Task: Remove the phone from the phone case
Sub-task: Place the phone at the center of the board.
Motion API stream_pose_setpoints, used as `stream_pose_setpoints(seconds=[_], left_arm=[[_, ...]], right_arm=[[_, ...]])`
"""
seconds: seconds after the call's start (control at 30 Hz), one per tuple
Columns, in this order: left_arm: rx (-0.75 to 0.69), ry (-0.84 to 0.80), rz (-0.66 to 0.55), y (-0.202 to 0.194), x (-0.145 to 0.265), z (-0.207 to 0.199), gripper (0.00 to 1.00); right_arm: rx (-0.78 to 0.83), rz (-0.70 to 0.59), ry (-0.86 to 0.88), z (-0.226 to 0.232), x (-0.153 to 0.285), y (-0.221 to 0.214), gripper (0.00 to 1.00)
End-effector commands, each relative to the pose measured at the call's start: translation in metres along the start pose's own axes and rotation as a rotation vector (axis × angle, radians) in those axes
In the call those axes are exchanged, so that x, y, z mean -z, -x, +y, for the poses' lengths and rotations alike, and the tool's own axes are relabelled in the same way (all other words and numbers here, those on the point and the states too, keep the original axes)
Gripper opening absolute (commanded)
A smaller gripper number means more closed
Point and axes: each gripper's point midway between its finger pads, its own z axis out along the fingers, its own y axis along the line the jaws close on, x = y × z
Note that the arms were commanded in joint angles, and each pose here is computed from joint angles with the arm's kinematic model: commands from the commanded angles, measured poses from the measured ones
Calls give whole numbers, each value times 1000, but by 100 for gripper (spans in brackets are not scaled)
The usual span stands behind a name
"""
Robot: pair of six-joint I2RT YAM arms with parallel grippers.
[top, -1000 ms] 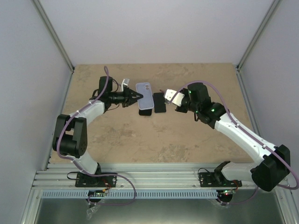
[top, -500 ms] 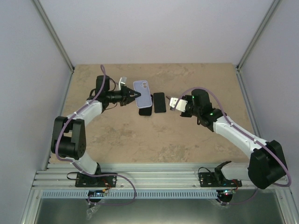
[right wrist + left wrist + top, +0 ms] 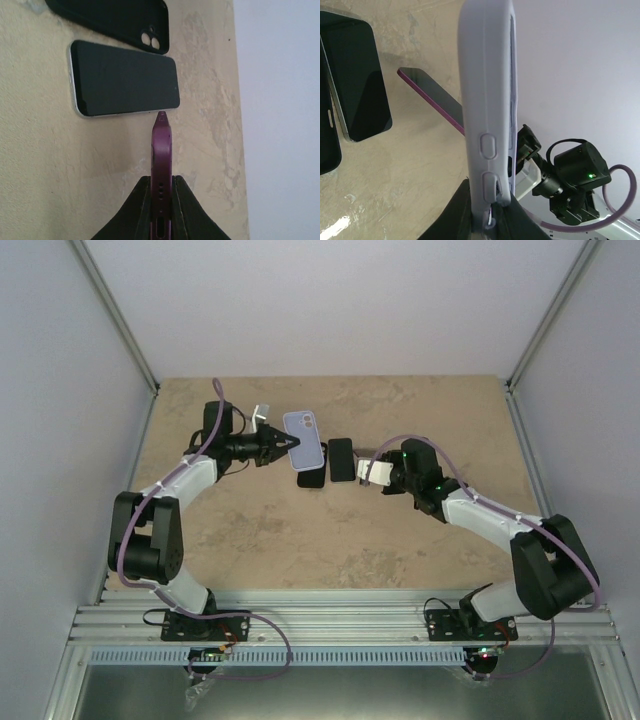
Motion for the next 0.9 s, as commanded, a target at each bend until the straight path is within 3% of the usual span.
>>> stream_pose_setpoints(seconds=[0.0, 0.4, 0.87], left_arm=[[-40, -7, -21, 6, 5, -11, 0], [-40, -5, -23, 8, 5, -11, 0], [-35, -1, -22, 10, 3, -7, 0]], right_arm=[[68, -5, -119, -23, -5, 1, 1], [121, 64, -170, -7, -20, -22, 5], [141, 46, -207, 31, -22, -28, 22]])
